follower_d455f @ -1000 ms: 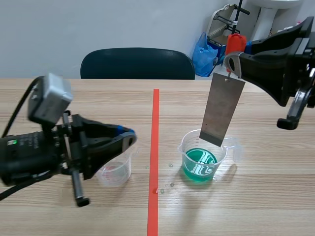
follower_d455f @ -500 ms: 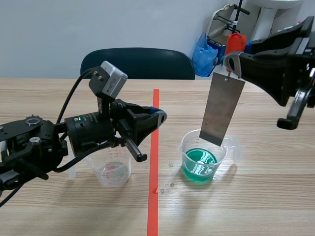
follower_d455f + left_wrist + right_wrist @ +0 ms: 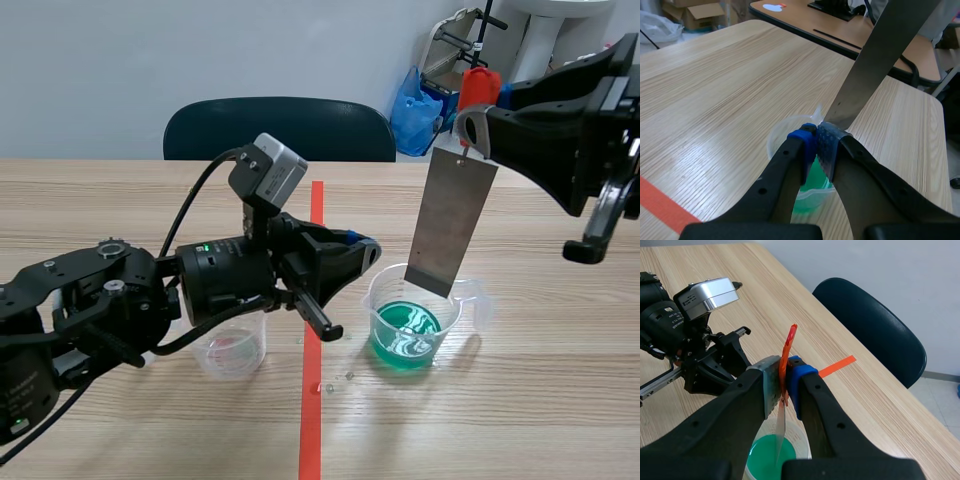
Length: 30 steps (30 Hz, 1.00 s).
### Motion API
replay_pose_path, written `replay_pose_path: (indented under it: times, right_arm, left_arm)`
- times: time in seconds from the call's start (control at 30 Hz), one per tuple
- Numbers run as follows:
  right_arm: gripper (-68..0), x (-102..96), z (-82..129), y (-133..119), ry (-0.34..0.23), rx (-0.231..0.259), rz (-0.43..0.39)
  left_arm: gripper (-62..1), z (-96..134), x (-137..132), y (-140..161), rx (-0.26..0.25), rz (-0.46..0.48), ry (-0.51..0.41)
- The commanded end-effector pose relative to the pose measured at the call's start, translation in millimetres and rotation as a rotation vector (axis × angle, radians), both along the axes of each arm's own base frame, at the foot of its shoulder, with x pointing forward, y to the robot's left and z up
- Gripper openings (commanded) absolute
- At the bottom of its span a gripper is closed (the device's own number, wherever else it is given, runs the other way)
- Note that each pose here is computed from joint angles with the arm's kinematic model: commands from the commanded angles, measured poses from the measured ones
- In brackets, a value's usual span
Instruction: Do the redox reaction experiment
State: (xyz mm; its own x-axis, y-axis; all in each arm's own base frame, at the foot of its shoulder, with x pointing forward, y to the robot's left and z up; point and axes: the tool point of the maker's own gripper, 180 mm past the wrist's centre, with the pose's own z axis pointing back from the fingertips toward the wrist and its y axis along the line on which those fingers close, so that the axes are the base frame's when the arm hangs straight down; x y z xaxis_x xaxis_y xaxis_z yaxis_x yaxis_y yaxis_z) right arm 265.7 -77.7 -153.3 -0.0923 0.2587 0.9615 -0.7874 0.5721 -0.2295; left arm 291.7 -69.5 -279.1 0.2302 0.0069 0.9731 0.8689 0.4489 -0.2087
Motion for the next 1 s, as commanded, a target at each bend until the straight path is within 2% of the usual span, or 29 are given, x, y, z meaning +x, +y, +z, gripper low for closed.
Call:
replay_pose_path:
  times: [0.0, 0.67, 0.8, 0.97]
  right_arm:
    - [-66.9, 0.6, 10.8, 2.6, -0.029, 0.020, 0.010]
    - [-66.9, 0.6, 10.8, 2.6, -0.029, 0.020, 0.010]
    - [-66.9, 0.6, 10.8, 2.6, -0.029, 0.020, 0.010]
    - [-66.9, 0.6, 10.8, 2.6, -0.029, 0.020, 0.010]
  left_arm:
    - [-58.0, 18.2, 4.4, -5.0, -0.038, -0.005, -0.038]
    - [-58.0, 15.5, 5.0, -4.4, -0.018, -0.005, -0.037]
    - [-58.0, 13.3, 9.2, 18.7, -0.013, 0.029, -0.062]
    - [-58.0, -2.3, 10.2, 75.0, 0.066, 0.099, -0.068]
